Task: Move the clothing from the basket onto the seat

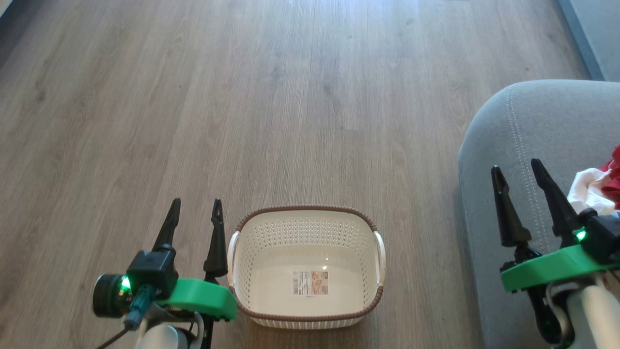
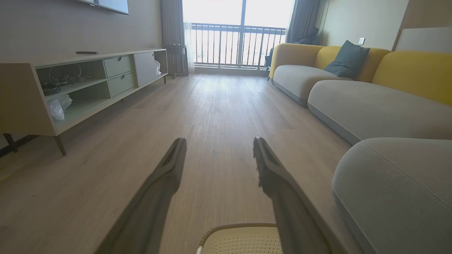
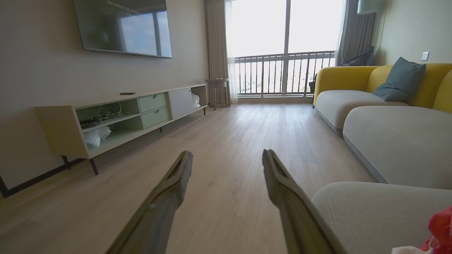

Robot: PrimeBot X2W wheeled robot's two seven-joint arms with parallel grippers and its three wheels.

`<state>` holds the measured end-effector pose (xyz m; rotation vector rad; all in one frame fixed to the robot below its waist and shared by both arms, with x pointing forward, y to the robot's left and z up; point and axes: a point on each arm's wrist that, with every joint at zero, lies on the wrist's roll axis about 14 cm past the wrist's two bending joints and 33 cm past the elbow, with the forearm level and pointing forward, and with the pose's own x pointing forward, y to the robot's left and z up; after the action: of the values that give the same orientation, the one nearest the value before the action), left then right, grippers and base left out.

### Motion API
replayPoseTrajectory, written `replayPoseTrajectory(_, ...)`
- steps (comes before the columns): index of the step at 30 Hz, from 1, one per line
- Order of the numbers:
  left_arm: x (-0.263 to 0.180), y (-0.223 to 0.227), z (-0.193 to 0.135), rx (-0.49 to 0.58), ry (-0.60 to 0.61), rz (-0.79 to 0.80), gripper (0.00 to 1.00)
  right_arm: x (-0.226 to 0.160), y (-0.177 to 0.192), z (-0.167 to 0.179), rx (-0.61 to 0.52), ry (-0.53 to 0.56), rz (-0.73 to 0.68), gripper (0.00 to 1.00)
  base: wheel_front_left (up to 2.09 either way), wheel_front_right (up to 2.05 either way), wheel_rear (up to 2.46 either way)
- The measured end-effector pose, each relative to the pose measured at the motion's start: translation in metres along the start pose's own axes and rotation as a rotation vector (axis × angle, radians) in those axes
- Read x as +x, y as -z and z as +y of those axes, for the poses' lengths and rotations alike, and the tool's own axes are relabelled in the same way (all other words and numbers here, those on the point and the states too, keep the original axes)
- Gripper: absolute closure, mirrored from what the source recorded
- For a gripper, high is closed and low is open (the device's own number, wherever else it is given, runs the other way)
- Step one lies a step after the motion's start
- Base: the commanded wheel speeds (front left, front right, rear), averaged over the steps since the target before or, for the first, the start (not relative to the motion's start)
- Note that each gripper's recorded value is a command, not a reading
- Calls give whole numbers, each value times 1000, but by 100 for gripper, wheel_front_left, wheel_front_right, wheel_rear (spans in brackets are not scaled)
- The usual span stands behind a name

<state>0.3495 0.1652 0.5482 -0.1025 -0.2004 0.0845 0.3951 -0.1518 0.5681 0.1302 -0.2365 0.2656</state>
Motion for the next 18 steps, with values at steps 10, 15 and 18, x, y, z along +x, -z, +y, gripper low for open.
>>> replayPoseTrajectory(10, -11, 8, 1, -46, 6, 31, 0, -18, 16, 8, -4, 17, 45, 0, 0, 0, 0)
replayPoseTrajectory(15, -13, 10, 4, -77, 19, 40, 0, -23, 21, 12, 2, 25, 59, 0, 0, 0, 0)
replayPoseTrajectory(18, -14, 12, 4, -73, 28, 46, 0, -25, 22, 11, 3, 34, 61, 0, 0, 0, 0)
